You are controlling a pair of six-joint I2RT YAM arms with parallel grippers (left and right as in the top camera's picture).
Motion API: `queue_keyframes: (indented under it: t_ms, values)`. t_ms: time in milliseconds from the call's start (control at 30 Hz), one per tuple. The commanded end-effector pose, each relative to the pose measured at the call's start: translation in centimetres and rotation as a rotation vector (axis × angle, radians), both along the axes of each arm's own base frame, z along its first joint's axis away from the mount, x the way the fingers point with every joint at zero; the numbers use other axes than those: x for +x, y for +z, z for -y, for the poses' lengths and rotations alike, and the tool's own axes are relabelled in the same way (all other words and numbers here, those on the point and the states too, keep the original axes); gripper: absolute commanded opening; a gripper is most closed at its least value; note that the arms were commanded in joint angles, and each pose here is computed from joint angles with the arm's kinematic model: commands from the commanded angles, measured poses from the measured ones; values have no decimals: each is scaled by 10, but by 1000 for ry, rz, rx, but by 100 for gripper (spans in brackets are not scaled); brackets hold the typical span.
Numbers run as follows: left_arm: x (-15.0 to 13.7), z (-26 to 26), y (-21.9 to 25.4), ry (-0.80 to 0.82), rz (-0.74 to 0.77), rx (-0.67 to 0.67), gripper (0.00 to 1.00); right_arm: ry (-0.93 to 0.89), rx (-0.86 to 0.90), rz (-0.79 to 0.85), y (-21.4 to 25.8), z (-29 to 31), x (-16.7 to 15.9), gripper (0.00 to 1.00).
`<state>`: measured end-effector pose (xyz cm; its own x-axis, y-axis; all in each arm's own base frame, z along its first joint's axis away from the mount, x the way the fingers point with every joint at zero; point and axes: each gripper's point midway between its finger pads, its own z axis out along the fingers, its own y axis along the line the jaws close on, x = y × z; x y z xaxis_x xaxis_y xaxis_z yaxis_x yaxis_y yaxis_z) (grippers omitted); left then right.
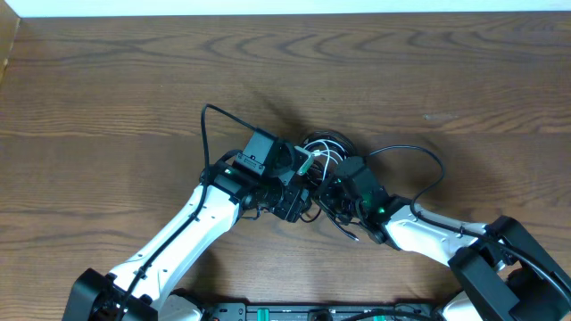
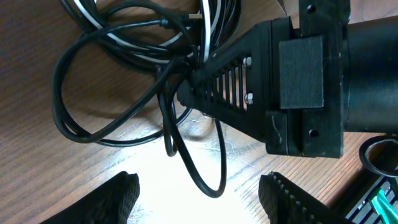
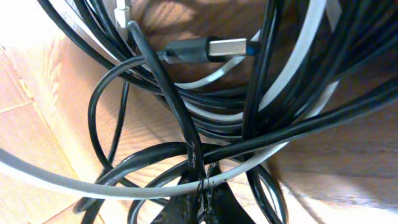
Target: Untangle cables
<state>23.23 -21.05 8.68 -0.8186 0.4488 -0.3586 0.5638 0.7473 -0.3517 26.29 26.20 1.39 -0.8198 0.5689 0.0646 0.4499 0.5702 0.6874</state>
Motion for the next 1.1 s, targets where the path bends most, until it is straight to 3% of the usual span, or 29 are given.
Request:
queue_keyframes:
  t_ms: [0,100,267,867,900,933,1000,1067]
  values:
    - [-1,-2,-5,-13,0,20,67,65,-22,15,-5,-3,-6,1]
    - [-1,-5,-6,-9,0,33,68,108,-11,18,-3,-4,-9,1]
    - [-2,-5,-6,-8,-1,36,99,135,9,-3,-3,2,-9,1]
    - [-3,15,-36,-61,-40,57,100,184,61,7,3,12,-1,1]
    - [-2,16,-37,-64,-28,59,90,185,61,8,3,12,-1,1]
    - [1,17,-36,-63,-14,62,72,186,60,9,3,12,-1,1]
    - [7,13,-38,-38,8,90,51,190,59,12,3,12,-2,1]
    - [12,5,-40,-8,30,134,42,194,56,16,3,13,-1,1]
